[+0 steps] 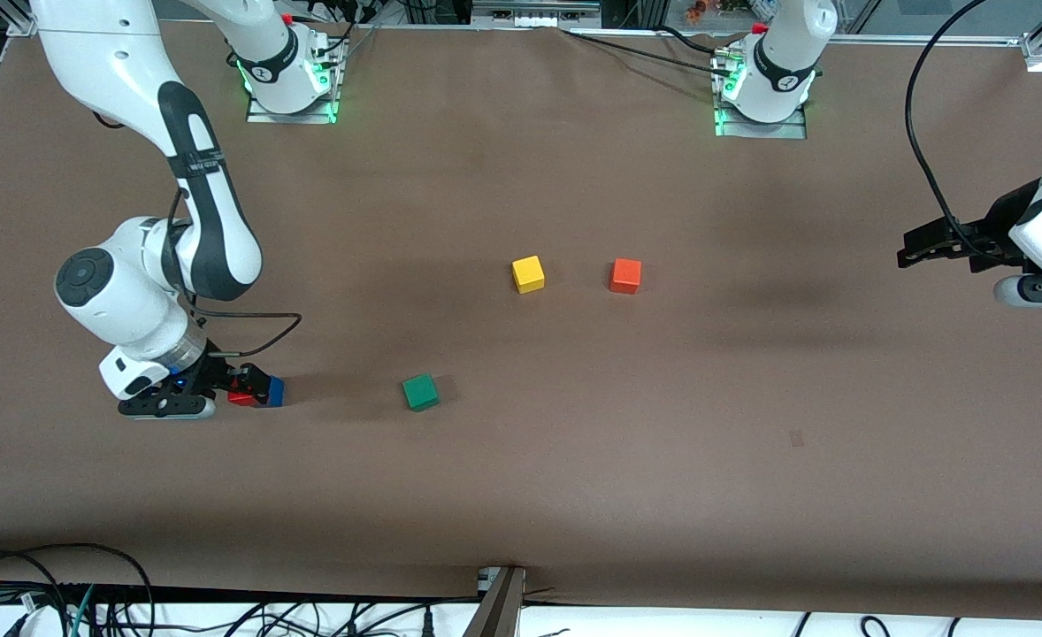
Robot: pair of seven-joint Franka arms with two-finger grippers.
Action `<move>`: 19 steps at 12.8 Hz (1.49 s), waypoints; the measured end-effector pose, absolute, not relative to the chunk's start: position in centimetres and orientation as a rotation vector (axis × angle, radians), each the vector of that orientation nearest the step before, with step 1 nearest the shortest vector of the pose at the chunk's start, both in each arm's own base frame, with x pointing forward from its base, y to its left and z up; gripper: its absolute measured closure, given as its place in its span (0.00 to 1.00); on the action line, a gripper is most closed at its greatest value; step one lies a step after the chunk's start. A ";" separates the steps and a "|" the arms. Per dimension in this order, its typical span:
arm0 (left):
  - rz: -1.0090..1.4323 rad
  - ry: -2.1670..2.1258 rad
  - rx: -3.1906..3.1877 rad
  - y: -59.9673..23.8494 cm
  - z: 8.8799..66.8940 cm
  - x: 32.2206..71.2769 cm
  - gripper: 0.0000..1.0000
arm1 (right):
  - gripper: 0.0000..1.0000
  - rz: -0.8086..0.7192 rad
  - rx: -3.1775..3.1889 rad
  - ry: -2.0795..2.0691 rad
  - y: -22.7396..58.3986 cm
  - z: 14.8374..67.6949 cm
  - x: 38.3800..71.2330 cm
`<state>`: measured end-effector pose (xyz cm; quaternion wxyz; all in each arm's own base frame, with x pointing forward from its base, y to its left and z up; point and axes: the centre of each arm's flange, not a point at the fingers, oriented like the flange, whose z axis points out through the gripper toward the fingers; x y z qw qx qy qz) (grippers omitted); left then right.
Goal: Pass red block to right arm, stack on blue
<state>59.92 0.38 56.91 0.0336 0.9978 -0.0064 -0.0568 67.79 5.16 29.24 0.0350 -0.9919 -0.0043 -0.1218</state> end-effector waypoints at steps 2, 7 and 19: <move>-0.175 -0.020 3.069 0.4 56.9 59.9 0.00 | 0.00 -0.269 -3.034 -0.028 5.0 33.5 68.6; -0.177 -0.021 3.069 0.3 56.8 60.0 0.00 | 0.00 -0.019 -3.053 -0.003 2.8 42.5 68.1; -0.176 -0.022 3.070 0.3 56.8 60.0 0.00 | 0.00 0.145 -3.164 0.127 3.6 58.5 55.8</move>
